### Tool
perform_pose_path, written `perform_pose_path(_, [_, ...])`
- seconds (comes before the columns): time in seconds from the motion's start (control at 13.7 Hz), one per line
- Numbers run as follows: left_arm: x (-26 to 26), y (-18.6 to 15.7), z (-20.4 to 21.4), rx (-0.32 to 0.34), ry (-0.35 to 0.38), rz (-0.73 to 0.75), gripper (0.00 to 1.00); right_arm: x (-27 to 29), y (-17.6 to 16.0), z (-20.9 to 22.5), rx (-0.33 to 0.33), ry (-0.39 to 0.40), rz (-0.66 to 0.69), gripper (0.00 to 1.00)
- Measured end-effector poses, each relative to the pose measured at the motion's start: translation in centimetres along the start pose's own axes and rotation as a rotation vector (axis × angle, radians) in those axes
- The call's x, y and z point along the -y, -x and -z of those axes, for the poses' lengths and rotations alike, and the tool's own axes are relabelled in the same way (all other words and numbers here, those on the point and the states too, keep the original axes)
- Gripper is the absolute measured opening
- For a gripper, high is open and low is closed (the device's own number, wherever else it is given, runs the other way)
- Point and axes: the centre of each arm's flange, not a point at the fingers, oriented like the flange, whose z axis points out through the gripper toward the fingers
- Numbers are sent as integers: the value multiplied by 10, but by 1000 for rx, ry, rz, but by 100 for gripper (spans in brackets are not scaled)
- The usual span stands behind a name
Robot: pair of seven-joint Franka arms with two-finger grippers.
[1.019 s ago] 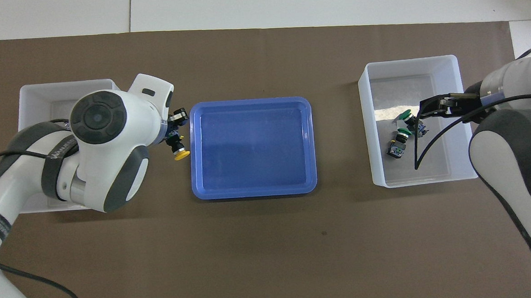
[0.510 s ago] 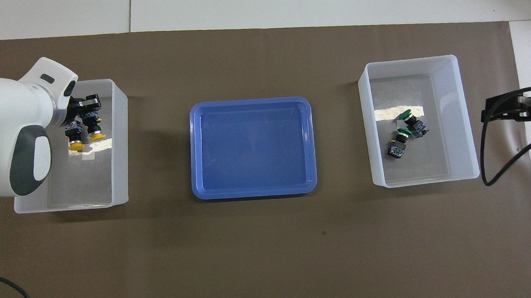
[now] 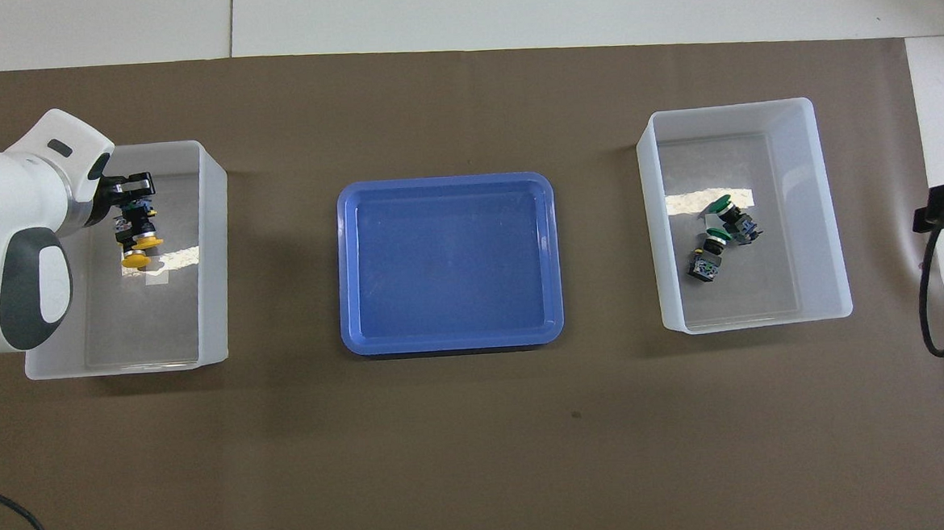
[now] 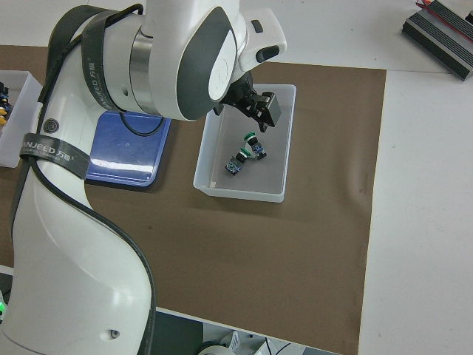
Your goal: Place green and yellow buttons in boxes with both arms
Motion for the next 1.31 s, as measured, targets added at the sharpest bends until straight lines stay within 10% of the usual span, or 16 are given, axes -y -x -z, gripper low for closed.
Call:
perform_pose_path(0.22, [-2,7,-18,13,5,-11,44,3,0,-1,3,1,12,100])
perform_pose_path(0.58, [-2,0,-4,-3,4,-15,98,-3,-3,-4,10,-15,30,100])
perform_pose_path(1.31, [3,-20,196,168,-63,2,100,10,1,-5,20,-10,56,100])
